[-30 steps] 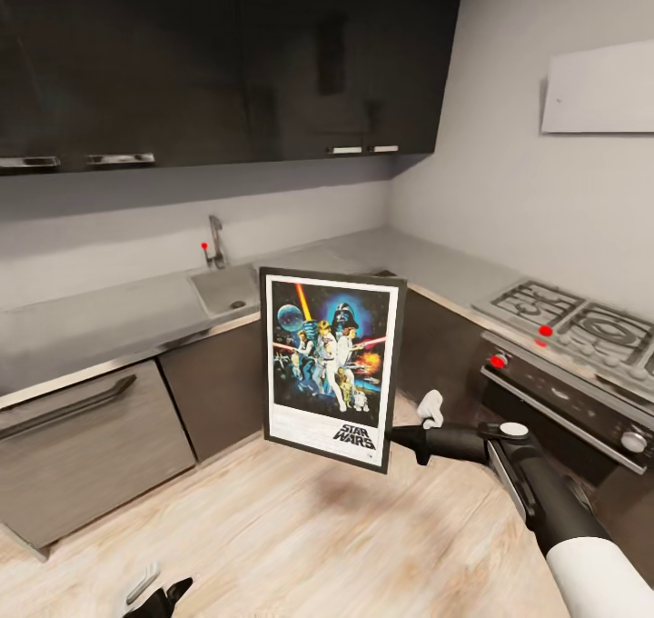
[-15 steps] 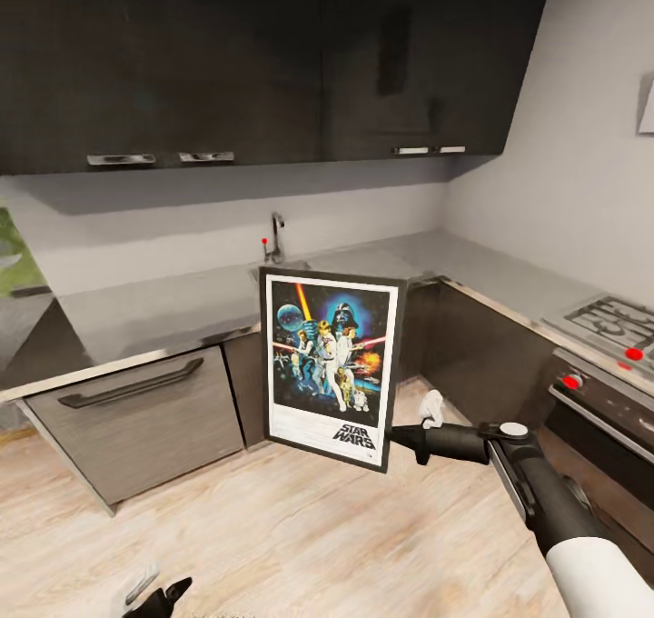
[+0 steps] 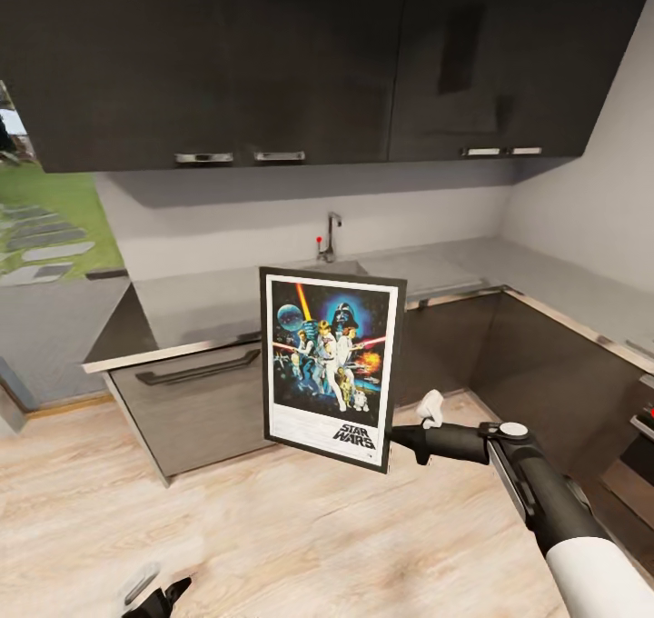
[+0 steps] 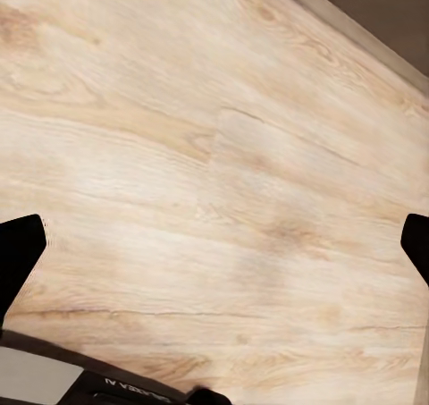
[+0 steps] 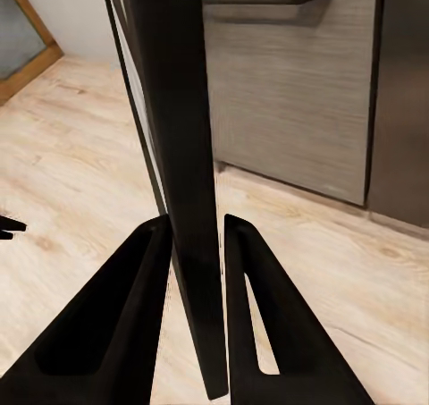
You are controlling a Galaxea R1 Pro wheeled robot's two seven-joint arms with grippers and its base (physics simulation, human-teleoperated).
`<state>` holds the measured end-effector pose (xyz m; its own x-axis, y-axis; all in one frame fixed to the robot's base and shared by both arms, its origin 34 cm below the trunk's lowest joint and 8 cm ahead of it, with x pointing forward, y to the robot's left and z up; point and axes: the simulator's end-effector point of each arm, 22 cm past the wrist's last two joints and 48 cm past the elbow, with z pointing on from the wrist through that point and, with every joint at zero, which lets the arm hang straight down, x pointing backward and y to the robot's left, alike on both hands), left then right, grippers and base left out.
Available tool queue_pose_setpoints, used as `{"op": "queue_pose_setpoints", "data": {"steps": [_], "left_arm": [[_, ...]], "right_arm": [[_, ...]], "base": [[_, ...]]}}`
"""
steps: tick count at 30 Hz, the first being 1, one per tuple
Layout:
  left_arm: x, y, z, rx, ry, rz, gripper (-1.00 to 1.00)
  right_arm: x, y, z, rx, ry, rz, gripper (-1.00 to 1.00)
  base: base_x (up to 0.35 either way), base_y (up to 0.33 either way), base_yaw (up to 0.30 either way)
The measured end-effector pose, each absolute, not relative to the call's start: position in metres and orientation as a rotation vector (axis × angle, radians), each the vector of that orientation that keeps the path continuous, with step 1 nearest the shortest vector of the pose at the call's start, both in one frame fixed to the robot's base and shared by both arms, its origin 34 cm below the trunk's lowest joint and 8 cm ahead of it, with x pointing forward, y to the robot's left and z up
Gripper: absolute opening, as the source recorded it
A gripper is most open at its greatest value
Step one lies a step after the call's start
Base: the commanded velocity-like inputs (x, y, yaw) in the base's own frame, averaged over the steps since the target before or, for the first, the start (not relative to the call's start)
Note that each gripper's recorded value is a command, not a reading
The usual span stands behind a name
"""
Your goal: Pick up the poster from the kitchen countertop and hang it on one of the wall nails in the kitchen.
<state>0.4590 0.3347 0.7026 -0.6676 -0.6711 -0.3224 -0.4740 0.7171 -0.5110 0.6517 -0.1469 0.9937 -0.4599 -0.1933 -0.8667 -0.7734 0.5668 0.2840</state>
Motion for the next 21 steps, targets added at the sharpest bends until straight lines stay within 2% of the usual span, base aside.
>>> {"op": "queue_pose_setpoints", "data": {"steps": [7, 21], "left_arm": [[0.4589, 0.3349, 0.7025, -0.874, 2.427, -0.533, 1.0], [0.4586, 0.3349, 0.7024, -0.875, 2.427, -0.533, 1.0]], "right_arm": [[0.6518, -0.1469, 0.9938, -0.777, 1.958, 0.872, -1.0], [0.6515, -0.1468, 0.9936, -0.777, 1.959, 0.873, -1.0]], "base": [[0.0, 0.128, 0.291], [0.0, 0.275, 0.291]]}}
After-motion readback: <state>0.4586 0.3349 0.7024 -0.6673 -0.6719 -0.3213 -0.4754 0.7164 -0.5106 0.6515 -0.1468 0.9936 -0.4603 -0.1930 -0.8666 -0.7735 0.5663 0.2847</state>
